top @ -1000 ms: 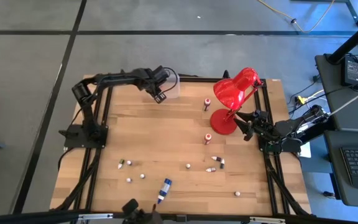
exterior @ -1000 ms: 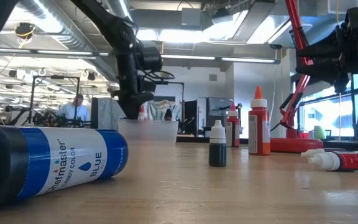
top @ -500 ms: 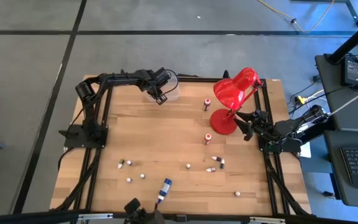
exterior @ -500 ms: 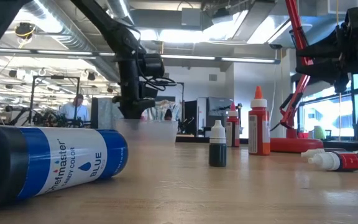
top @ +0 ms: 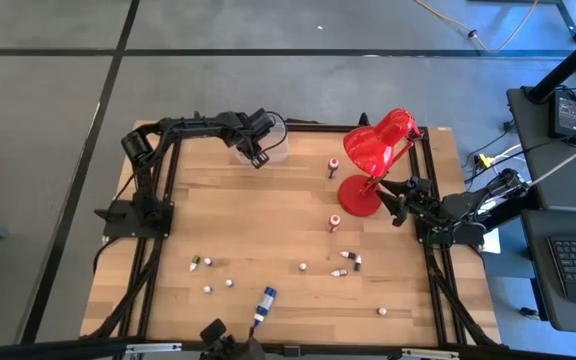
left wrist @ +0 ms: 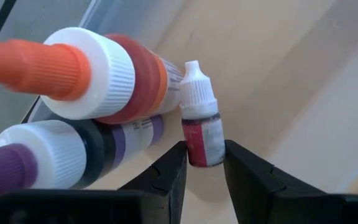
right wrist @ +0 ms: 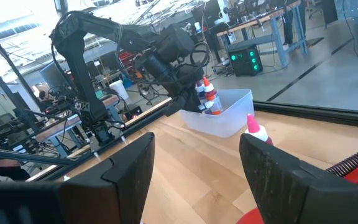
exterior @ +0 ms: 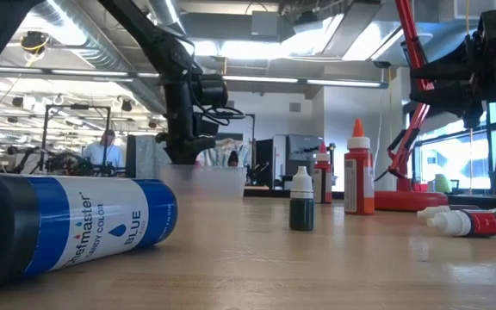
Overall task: Pick & Place food coloring
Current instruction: Put the top small pink food coloring bottle into the transparent bin, then put the small blue food coloring bottle into the transparent bin
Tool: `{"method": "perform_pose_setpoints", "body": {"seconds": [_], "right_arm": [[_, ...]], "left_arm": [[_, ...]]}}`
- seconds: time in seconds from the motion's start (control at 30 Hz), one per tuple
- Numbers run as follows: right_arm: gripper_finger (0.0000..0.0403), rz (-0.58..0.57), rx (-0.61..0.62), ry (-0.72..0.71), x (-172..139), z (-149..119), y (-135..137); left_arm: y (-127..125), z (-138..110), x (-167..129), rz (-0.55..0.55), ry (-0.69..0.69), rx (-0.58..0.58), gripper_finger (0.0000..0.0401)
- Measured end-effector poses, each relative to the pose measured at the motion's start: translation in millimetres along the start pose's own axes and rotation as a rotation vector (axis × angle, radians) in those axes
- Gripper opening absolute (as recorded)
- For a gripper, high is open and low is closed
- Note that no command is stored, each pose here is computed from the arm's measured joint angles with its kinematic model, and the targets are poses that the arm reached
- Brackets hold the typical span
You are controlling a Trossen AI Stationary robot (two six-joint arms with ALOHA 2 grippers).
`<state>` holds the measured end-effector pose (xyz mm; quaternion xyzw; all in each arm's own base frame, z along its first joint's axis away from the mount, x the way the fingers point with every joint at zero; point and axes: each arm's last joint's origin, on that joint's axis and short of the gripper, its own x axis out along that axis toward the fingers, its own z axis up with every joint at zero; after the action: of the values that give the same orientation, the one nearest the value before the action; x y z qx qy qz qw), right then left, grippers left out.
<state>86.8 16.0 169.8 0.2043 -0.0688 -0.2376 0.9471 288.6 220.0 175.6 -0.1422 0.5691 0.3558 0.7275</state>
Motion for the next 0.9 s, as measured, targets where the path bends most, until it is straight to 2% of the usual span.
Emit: {"method": "perform_pose_setpoints", "body": {"seconds": [0.3, 0.4, 0.53, 0.67, 0.83, 0.9], "right_arm": [[0.0237, 0.000, 0.000, 0.000, 0.0, -0.1, 0.0], [0.0237, 0.000, -0.001, 0.000, 0.0, -0.1, 0.0], [0.0237, 0.000, -0.002, 0.000, 0.0, -0.1, 0.0], [0.0237, 0.000, -0.005, 0.000, 0.0, 0.0, 0.0], [0.0237, 0.001, -0.006, 0.000, 0.0, 0.0, 0.0], [0.0237, 0.001, -0.006, 0.000, 0.0, 0.0, 0.0]], "left_arm": [[-0.9, -0.5, -1.5, -0.005, 0.005, 0.004, 0.0128], [1.5, 3.1, -13.3, -0.007, 0.014, 0.006, 0.0132], [4.5, 14.9, -48.5, -0.058, -0.038, 0.003, 0.0129], [-2.8, 22.0, -96.4, -0.176, -0.189, 0.018, 0.0128], [-30.8, 14.0, -156.0, -0.358, -0.401, 0.106, 0.0130], [-47.9, 3.2, -176.5, -0.461, -0.431, 0.175, 0.0130]]}}
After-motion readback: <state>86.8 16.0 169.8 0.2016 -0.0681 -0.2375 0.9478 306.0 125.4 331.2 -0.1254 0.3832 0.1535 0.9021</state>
